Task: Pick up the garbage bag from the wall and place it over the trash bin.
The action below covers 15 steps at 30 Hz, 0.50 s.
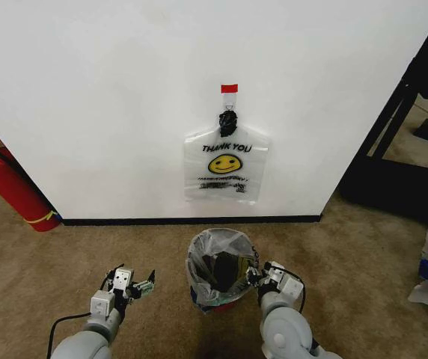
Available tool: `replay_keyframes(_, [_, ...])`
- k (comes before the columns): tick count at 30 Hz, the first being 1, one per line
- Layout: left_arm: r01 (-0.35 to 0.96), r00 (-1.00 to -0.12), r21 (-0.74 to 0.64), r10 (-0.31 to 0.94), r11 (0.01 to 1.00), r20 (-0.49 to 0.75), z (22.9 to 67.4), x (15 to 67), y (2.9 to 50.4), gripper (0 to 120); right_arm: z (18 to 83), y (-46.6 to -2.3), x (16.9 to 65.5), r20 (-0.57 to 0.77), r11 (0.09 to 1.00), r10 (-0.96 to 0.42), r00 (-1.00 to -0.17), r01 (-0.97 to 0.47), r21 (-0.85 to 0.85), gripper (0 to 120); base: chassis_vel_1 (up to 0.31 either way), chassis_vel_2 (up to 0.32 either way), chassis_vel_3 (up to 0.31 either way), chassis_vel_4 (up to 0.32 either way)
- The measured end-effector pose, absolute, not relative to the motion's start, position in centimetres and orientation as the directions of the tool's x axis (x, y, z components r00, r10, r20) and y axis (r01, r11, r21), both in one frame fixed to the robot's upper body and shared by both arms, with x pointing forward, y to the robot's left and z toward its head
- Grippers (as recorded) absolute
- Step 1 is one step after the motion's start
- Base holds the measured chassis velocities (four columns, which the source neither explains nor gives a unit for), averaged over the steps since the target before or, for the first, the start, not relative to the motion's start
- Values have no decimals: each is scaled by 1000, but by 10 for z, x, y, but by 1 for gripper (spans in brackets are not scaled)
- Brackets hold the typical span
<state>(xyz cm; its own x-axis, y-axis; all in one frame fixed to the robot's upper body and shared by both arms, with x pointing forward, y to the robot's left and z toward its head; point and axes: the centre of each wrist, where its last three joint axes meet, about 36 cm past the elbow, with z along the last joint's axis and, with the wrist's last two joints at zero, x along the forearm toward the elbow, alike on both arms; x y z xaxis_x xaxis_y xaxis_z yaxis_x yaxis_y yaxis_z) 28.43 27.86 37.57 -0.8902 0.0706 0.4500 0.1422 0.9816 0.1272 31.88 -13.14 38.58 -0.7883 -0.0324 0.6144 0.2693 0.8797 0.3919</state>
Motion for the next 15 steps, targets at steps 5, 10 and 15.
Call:
replay_keyframes(5, [145,-891,130,72,981,448,377,282,278,100,390,-130,317,623,884,-36,-781,265,384,80,0,0,0,0])
replay_keyframes(10, [146,-892,133,72,980,446,380,280,278,100,385,-133,318,651,909,-33,-758,249,336,97,0,0,0,0])
replay_keyframes(15, [146,-892,139,69,980,447,380,276,280,100,379,-146,320,697,952,-27,-717,195,237,100,0,0,0,0])
